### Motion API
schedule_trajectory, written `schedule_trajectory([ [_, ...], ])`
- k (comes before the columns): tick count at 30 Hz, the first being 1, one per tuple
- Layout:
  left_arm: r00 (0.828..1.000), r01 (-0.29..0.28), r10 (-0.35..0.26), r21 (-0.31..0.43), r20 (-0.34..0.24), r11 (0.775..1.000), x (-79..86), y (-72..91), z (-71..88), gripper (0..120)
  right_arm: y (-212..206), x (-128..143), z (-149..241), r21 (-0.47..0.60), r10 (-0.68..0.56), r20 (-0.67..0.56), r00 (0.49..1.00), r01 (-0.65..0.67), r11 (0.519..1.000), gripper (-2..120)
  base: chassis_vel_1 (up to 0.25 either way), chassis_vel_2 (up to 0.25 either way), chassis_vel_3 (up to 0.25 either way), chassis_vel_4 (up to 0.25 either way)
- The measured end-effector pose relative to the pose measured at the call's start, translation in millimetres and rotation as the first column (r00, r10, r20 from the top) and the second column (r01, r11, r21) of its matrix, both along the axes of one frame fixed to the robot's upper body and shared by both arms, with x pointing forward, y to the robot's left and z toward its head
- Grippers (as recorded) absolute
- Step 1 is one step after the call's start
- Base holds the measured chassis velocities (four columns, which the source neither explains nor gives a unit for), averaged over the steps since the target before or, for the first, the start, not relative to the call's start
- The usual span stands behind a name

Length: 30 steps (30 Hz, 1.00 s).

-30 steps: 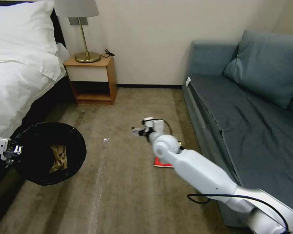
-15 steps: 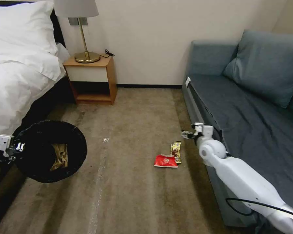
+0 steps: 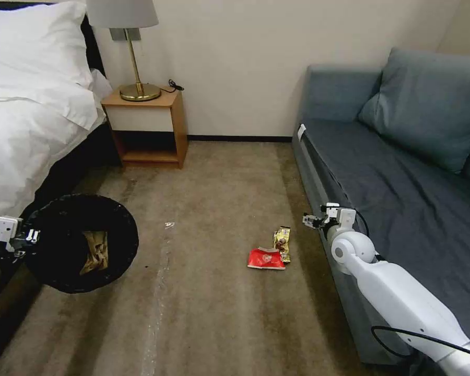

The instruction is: Pick up the trash bin, then pick up the garbage on the floor and place it into the trash bin.

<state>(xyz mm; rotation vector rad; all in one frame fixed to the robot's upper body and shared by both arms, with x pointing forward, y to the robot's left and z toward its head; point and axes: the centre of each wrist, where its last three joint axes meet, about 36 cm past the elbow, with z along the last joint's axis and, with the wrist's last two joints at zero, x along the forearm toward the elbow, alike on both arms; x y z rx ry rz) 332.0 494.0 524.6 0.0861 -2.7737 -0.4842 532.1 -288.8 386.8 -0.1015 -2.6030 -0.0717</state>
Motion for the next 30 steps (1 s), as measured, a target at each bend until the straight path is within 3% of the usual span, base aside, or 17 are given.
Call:
schedule_trajectory([
  [30,1.000,0.013,-0.013,0.003,-0.006,1.000,-8.4,2.2,-4.7,1,-8.3,-33.6,-27.4,0.041,-0.019,-0.009,1.000,0.020,0.999,100,-0.003,0.004,0.003,-0.002],
])
